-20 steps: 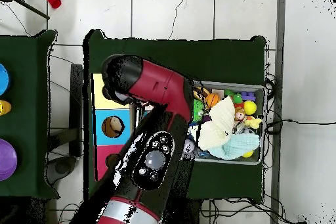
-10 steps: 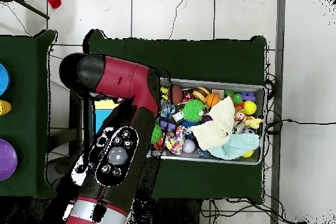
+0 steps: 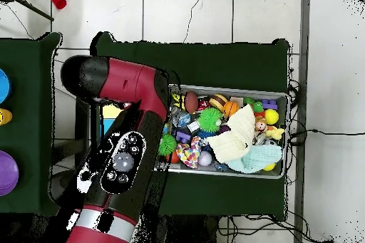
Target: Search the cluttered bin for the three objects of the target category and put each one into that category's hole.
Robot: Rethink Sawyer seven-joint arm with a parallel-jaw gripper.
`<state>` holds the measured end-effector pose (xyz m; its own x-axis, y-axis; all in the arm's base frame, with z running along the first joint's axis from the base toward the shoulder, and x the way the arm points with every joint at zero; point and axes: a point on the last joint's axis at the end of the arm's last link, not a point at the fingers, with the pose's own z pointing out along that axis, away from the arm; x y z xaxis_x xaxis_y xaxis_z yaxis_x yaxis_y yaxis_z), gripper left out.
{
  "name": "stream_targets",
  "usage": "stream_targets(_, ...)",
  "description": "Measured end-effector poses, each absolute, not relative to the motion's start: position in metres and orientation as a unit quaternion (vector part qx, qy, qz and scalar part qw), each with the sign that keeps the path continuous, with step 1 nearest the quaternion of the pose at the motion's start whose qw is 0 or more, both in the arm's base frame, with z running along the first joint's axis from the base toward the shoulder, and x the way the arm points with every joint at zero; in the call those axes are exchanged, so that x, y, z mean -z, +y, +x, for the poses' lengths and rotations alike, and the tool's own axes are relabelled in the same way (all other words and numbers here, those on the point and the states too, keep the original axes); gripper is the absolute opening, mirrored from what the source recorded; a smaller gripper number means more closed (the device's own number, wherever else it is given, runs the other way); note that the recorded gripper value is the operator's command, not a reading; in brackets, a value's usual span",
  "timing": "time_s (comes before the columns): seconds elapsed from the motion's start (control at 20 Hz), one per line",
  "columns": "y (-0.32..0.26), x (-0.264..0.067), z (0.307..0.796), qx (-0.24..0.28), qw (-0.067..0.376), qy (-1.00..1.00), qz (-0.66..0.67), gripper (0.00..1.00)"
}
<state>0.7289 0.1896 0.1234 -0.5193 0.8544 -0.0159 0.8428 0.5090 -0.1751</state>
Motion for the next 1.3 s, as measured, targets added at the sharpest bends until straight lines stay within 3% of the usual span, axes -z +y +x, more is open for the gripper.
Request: stream_targets(1.3, 0.229, -0.072, 0.726, -0.024, 0.104, -0.816, -0.567, 0.0)
